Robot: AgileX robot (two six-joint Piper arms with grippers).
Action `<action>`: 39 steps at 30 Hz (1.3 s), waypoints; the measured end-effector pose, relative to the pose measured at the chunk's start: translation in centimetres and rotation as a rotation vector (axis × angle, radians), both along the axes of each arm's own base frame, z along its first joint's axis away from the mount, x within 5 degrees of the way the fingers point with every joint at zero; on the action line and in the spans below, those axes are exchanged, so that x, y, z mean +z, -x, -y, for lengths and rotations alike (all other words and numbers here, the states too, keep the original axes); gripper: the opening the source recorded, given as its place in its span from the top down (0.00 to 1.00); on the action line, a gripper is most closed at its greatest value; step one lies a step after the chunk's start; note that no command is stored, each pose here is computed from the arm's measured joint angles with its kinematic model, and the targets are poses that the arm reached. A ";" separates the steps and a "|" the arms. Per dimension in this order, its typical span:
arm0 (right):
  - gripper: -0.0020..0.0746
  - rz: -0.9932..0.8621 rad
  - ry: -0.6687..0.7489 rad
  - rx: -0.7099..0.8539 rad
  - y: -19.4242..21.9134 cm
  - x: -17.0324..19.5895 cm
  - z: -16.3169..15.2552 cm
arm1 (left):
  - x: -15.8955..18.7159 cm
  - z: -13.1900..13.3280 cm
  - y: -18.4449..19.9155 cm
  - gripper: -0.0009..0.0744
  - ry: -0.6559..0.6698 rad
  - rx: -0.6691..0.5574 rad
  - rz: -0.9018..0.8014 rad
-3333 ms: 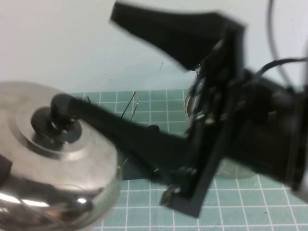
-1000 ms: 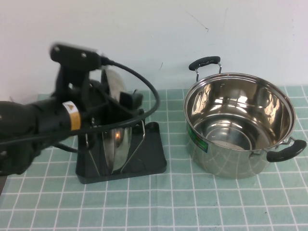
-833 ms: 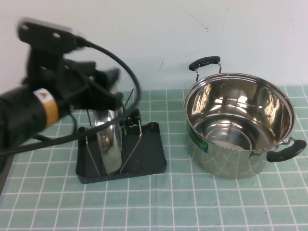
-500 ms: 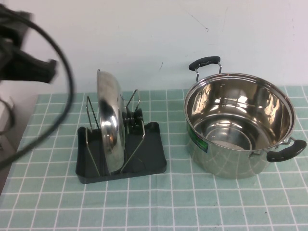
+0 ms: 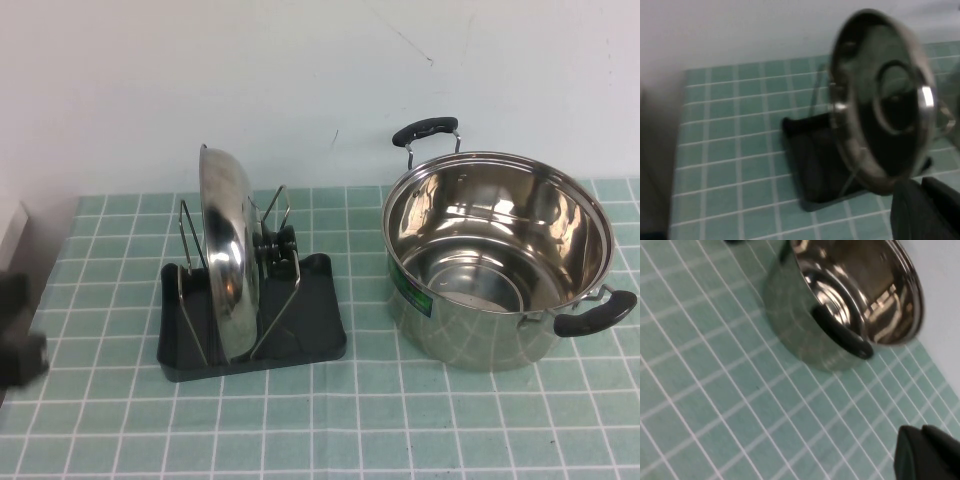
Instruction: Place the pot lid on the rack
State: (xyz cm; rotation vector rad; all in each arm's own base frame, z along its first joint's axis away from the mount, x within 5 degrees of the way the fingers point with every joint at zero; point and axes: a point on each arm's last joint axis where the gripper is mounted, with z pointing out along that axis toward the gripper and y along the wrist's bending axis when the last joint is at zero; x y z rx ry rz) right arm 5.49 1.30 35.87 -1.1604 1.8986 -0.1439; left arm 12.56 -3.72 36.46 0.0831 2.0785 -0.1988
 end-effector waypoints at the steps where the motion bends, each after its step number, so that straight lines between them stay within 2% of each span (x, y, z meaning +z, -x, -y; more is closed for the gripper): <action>1: 0.97 -0.001 -0.038 0.030 0.2 -0.1 -0.3 | -0.1 0.2 0.6 0.99 0.027 -0.046 0.020; 6: 0.97 0.040 -0.153 0.140 0.6 -2.1 -1.3 | -1.7 0.5 3.9 0.99 0.157 -0.210 0.162; 12: 0.97 0.021 -0.192 0.217 0.5 -8.4 -2.8 | -5.7 -0.2 5.8 0.99 0.211 -0.232 0.315; 17: 0.98 0.012 -0.225 0.238 0.3 -11.6 -3.5 | -8.5 -0.5 6.2 0.99 0.216 -0.221 0.379; 23: 0.98 0.010 -0.222 0.238 0.3 -11.9 -3.6 | -10.1 -0.5 6.0 0.99 0.202 -0.219 0.351; 39: 0.98 -0.011 -0.191 0.223 0.3 -12.2 -3.3 | -11.0 -0.4 6.1 0.99 0.172 -0.229 0.284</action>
